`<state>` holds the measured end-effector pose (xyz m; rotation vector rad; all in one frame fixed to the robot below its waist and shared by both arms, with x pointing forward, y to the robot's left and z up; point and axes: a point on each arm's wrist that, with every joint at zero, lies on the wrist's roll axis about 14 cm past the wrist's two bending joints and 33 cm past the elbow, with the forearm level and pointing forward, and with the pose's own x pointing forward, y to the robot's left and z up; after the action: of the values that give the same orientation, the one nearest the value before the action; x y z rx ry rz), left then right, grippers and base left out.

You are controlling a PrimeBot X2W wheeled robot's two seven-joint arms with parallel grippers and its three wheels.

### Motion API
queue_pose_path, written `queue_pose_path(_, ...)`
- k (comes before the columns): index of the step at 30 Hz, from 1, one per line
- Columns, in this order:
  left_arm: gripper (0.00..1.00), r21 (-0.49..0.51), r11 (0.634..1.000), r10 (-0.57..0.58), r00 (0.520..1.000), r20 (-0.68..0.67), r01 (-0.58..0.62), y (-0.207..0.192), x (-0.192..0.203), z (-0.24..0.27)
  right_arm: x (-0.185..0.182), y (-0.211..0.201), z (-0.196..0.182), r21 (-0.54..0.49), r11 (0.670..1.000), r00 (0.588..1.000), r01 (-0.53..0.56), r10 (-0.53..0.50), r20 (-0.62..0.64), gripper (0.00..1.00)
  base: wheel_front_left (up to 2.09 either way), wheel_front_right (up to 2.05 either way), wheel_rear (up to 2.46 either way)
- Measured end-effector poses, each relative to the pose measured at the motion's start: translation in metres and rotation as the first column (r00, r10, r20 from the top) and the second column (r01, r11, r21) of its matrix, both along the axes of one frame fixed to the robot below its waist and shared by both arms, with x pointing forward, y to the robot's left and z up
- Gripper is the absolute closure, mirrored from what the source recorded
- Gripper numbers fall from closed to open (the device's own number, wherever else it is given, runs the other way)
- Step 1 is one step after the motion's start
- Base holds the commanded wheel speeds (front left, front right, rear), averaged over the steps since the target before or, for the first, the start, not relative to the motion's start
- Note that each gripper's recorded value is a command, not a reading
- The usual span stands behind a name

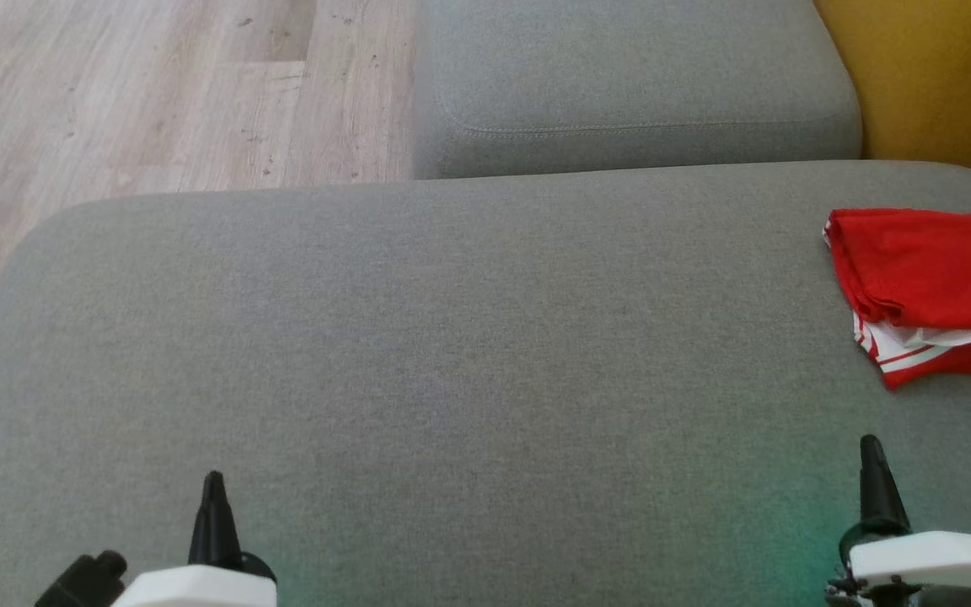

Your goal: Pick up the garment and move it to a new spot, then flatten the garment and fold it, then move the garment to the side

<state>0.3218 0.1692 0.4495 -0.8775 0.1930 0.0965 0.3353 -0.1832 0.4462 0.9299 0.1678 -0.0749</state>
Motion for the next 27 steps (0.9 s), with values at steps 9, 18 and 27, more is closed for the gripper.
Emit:
queue_pose_path(9, 1.00, -0.110, 0.994, 0.008, 1.000, -0.004, -0.009, 0.001, 0.005, 0.000, 0.009, -0.004, 0.006, 0.101, 0.995, 1.000, 0.025, -0.026, 0.011, 1.00, 0.00, 0.00, 0.00)
queue_pose_path(18, 1.00, -0.206, 0.978, 0.018, 1.000, 0.007, -0.016, 0.003, 0.015, 0.005, 0.009, -0.007, 0.004, 0.188, 0.981, 0.999, 0.047, -0.047, -0.002, 1.00, 0.00, 0.00, 0.00)
queue_pose_path(27, 1.00, -0.311, 0.950, 0.039, 0.999, -0.002, -0.038, 0.007, 0.020, 0.004, 0.019, -0.011, 0.013, 0.286, 0.956, 0.997, 0.063, -0.071, 0.017, 1.00, 0.00, 0.00, 0.00)
